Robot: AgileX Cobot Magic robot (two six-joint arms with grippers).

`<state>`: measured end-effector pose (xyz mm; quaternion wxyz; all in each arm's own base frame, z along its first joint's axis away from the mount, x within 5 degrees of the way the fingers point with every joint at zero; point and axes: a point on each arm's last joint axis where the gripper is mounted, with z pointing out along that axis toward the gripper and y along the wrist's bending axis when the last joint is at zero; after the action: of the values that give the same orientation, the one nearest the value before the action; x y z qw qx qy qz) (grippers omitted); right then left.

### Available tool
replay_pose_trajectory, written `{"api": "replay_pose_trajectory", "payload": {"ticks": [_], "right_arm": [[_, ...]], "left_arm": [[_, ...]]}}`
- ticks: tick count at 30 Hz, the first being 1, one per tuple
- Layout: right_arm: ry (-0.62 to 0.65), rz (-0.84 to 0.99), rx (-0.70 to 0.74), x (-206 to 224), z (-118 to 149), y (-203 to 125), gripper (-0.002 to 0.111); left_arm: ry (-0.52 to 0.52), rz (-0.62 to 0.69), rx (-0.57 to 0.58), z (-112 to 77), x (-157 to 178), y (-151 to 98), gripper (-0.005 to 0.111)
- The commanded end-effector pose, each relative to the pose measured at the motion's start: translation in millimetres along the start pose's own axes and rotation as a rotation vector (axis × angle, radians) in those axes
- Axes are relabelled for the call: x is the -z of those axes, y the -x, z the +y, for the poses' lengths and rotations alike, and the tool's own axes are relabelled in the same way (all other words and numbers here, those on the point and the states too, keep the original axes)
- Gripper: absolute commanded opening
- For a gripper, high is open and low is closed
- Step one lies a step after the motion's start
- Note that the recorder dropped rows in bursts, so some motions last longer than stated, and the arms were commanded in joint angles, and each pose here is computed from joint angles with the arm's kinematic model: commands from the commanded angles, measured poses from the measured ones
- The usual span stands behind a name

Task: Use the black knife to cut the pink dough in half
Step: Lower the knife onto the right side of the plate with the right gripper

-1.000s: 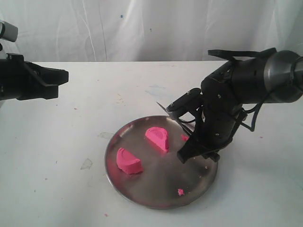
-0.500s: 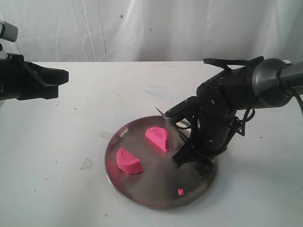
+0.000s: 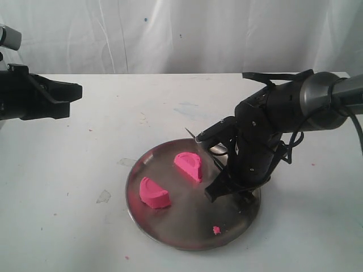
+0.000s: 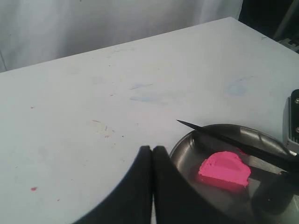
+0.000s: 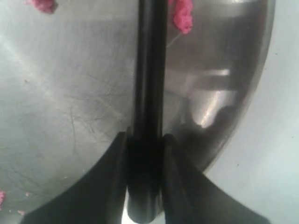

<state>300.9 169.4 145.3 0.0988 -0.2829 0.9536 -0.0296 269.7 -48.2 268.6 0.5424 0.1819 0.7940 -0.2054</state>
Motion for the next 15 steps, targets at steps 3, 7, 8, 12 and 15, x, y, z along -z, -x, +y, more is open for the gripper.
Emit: {"api": "replay_pose_trajectory", "payload": {"ticks": [3, 7, 8, 12, 15], "right_arm": [[0.0, 0.03, 0.037, -10.5, -0.1, -2.0, 0.0], [-0.001, 0.042, 0.041, -14.9, 0.2, -2.6, 0.0], [-0.001, 0.042, 0.041, -14.9, 0.2, -2.6, 0.0], [-0.001, 0.043, 0.041, -15.0, 0.2, -2.6, 0.0], [-0.001, 0.043, 0.041, -15.0, 0.2, -2.6, 0.0]], "left_arm": [[-0.016, -0.028, 0.025, -1.9, 1.3, 4.6, 0.0], [-0.016, -0.028, 0.025, -1.9, 1.3, 4.6, 0.0], [-0.016, -0.028, 0.025, -1.9, 1.3, 4.6, 0.0], [-0.016, -0.028, 0.025, -1.9, 1.3, 4.6, 0.0], [-0.016, -0.028, 0.025, -1.9, 1.3, 4.6, 0.0]]}}
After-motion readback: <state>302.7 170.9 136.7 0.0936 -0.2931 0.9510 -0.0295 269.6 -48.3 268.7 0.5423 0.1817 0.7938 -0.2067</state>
